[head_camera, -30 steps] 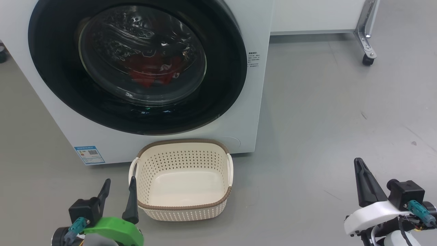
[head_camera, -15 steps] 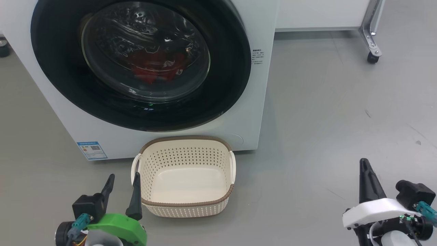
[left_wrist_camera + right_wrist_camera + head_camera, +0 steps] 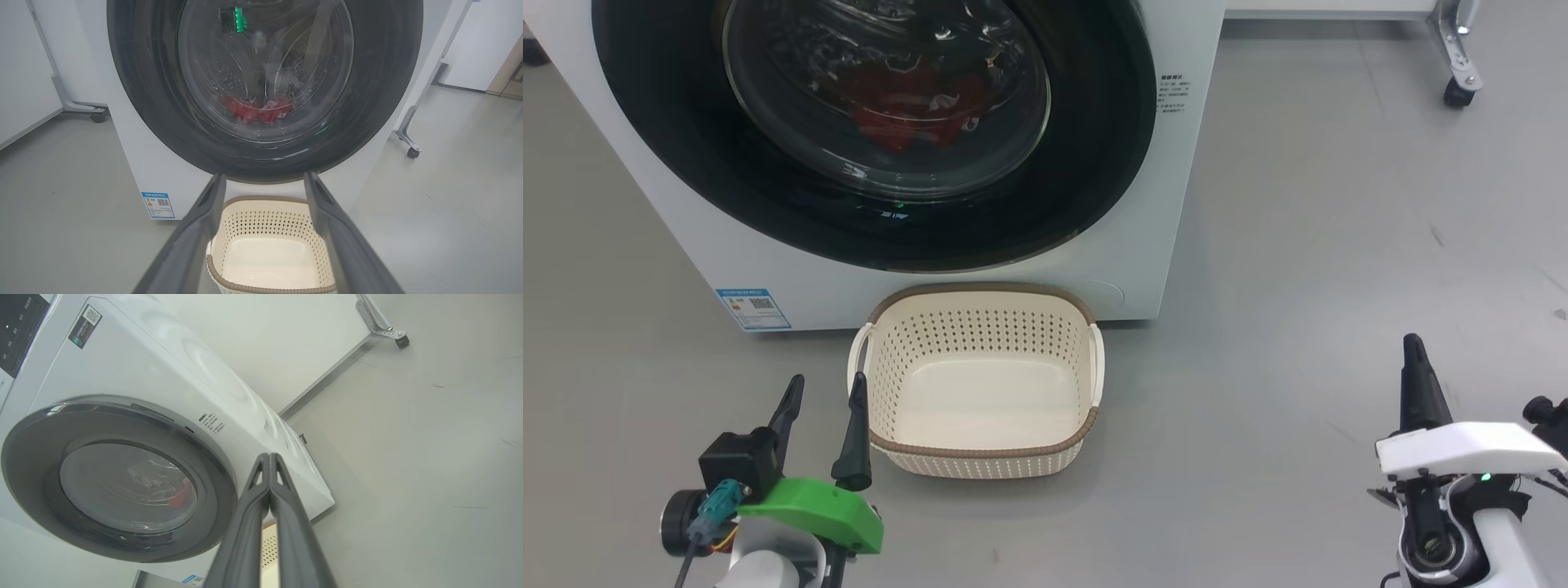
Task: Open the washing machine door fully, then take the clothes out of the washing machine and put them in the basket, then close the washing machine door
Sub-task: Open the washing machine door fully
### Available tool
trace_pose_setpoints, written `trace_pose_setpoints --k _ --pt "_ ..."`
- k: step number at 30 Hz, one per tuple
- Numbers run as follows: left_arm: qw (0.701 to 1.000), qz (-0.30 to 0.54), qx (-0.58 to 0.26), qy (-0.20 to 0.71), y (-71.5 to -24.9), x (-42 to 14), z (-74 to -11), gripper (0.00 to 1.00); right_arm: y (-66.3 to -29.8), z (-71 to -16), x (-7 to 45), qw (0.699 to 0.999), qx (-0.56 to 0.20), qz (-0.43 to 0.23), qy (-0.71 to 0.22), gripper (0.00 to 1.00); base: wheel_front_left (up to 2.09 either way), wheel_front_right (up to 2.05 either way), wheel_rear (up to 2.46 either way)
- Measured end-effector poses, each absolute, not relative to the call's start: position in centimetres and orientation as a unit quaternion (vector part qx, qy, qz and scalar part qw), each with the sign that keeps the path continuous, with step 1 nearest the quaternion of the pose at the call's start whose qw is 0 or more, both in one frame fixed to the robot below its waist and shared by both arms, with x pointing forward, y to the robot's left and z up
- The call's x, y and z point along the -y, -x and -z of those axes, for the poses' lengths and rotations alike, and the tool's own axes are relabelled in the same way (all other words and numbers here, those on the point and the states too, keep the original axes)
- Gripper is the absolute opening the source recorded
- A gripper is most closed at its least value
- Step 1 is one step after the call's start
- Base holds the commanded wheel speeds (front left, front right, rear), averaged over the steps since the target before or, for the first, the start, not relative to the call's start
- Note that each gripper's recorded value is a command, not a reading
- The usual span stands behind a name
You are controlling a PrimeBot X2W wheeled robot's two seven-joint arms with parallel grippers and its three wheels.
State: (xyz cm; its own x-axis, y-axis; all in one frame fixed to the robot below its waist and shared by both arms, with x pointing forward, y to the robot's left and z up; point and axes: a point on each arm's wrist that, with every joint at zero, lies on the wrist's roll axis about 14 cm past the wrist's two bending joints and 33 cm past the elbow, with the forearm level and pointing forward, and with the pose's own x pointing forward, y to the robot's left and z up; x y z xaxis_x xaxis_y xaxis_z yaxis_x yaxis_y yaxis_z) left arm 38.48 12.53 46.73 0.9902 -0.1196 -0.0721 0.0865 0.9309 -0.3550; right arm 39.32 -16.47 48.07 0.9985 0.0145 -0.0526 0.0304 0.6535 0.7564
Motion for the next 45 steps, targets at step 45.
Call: trace_pose_setpoints --k 45 --pt "0.987 0.022 -0.073 0.140 -45.0 -14.8 -42.5 1.00 -60.6 -52.9 6.8 0.717 -0.160 -0.224 -0.641 0.00 0.00 0.00 0.00"
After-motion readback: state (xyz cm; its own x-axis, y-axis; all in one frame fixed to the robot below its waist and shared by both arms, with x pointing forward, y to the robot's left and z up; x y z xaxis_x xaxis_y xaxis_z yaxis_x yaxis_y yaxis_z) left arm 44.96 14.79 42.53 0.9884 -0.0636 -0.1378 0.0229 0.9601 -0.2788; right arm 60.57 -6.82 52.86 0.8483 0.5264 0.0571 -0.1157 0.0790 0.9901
